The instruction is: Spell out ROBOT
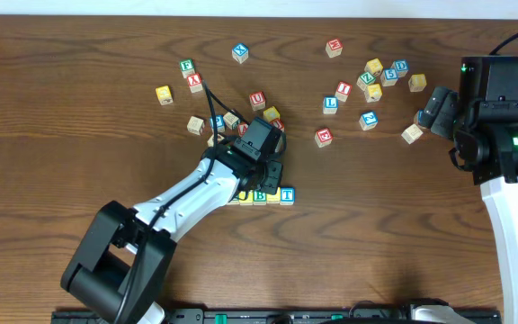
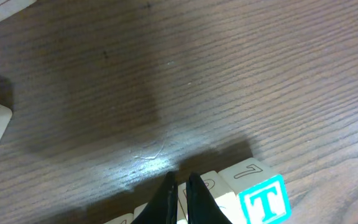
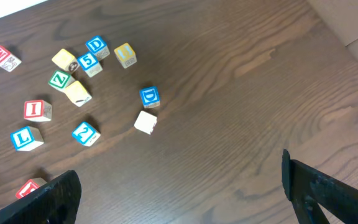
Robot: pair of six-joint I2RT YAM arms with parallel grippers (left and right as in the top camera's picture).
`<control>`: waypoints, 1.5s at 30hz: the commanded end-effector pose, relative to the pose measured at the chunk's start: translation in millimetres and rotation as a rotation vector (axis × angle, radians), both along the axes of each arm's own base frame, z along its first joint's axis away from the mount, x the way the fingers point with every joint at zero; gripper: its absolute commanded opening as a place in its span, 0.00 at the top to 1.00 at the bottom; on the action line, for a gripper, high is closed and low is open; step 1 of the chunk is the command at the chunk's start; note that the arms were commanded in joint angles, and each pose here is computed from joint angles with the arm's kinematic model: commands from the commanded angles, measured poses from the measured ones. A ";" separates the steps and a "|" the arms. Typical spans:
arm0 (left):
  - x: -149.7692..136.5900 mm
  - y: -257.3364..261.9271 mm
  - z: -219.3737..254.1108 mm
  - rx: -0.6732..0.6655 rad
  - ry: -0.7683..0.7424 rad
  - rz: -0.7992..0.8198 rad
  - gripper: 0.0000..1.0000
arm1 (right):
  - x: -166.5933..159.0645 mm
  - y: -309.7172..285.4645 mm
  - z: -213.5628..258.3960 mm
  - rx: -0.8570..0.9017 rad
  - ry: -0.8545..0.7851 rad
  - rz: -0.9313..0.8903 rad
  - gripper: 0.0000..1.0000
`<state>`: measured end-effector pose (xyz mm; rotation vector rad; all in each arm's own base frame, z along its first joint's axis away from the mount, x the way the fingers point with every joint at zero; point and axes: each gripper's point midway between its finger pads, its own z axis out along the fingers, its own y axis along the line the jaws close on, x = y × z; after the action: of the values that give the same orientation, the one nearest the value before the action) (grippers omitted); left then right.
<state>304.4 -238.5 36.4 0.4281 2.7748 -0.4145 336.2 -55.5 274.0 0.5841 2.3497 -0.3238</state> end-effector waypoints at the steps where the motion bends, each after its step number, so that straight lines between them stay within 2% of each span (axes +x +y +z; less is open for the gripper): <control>1: 8.4 -3.9 -0.9 -0.002 -0.008 0.008 0.93 | 0.3 -3.2 7.0 -0.015 -0.014 -0.005 0.01; 13: 6.0 -23.2 -3.7 -0.022 -0.032 -0.034 0.93 | 0.3 -3.2 7.0 -0.016 -0.014 -0.005 0.01; 45: -2.7 -16.7 -8.8 -0.002 0.020 0.007 0.93 | 0.3 -3.2 7.0 -0.015 -0.014 -0.005 0.01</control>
<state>297.0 -252.8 25.5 0.4332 2.7937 -0.4264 336.2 -55.5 274.0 0.5841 2.3497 -0.3238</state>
